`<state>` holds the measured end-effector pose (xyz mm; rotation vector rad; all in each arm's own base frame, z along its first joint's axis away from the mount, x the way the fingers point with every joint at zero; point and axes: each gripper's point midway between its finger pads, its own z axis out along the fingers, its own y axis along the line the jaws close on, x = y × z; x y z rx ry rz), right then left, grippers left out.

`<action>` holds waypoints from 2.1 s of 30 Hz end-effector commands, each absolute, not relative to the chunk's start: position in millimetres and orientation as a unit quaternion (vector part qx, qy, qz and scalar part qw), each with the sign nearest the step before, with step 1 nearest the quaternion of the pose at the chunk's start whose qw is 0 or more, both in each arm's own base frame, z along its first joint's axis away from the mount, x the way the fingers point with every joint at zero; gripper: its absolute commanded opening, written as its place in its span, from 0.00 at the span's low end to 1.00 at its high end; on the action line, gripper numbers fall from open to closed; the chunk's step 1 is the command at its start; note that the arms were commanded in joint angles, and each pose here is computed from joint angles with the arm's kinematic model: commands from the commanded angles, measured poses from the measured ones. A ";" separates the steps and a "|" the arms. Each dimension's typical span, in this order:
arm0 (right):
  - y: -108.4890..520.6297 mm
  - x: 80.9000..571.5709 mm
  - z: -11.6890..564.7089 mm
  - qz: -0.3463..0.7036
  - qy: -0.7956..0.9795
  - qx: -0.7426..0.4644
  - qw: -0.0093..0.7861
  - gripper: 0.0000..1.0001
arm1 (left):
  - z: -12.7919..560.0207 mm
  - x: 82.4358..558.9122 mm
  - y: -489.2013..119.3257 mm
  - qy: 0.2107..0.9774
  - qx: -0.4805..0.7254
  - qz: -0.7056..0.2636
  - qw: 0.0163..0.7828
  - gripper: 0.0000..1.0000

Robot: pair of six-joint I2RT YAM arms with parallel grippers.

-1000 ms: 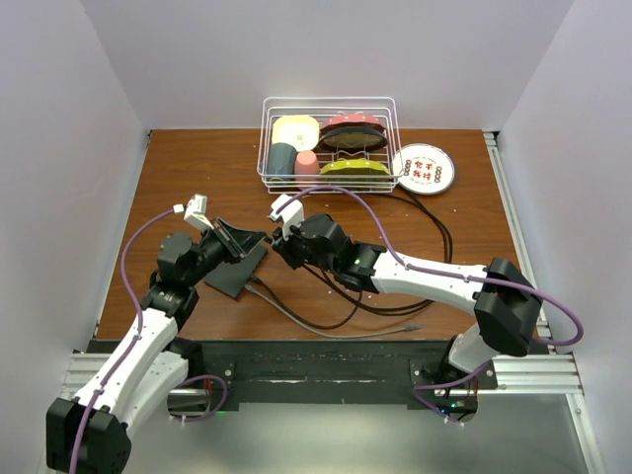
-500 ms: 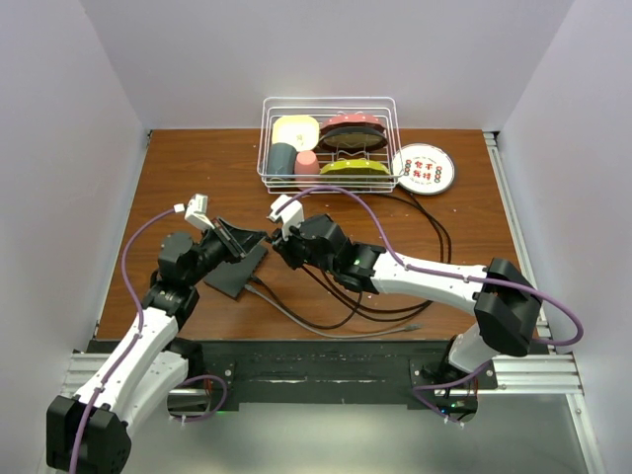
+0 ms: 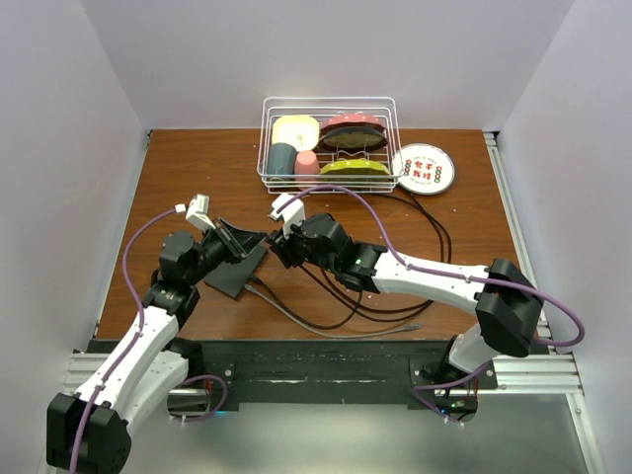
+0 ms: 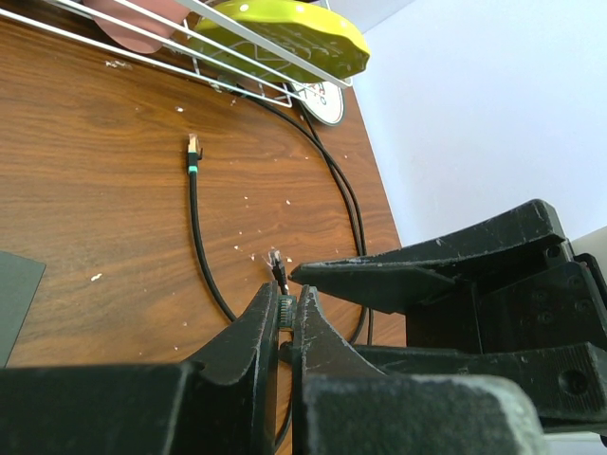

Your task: Insert the plug into the switch port

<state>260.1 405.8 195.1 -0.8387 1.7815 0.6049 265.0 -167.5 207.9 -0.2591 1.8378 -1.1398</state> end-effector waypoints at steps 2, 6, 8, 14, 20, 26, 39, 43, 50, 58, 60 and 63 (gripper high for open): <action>413.1 266.3 222.8 0.267 0.725 -0.331 0.542 0.38 | 229.3 265.9 -170.9 0.729 -0.081 -0.474 0.487 0.00; 413.8 267.1 221.5 0.266 0.727 -0.327 0.542 0.19 | 230.1 266.0 -170.9 0.729 -0.081 -0.474 0.487 0.00; 413.0 268.4 220.4 0.264 0.729 -0.325 0.542 0.15 | 230.3 265.6 -170.8 0.729 -0.081 -0.474 0.487 0.00; 413.5 267.6 219.4 0.267 0.726 -0.327 0.544 0.00 | 230.7 265.0 -171.3 0.729 -0.080 -0.476 0.486 0.00; 412.3 266.8 217.0 0.267 0.723 -0.328 0.546 0.00 | 230.7 264.2 -171.5 0.728 -0.077 -0.476 0.487 0.00; 411.3 264.5 216.2 0.268 0.721 -0.334 0.545 0.00 | 231.1 264.6 -171.3 0.730 -0.073 -0.472 0.489 0.32; 401.0 260.0 209.6 0.257 0.726 -0.342 0.539 0.00 | 233.9 285.5 -141.1 0.761 -0.111 -0.371 0.520 0.93; 396.1 258.6 211.6 0.254 0.726 -0.341 0.540 0.00 | 234.3 287.7 -136.3 0.770 -0.112 -0.351 0.520 0.96; 390.0 255.2 215.2 0.255 0.728 -0.338 0.539 0.00 | 230.1 300.5 -120.1 0.784 -0.120 -0.304 0.528 1.00; 387.1 249.7 210.4 0.261 0.731 -0.340 0.530 0.00 | 186.0 315.2 -86.9 0.821 -0.135 -0.244 0.498 1.00; 385.8 247.8 204.2 0.260 0.733 -0.345 0.525 0.00 | 176.9 317.2 -73.2 0.822 -0.146 -0.234 0.499 0.99; 385.0 246.1 193.9 0.258 0.737 -0.350 0.518 0.00 | 155.5 316.6 -59.7 0.830 -0.164 -0.221 0.486 0.98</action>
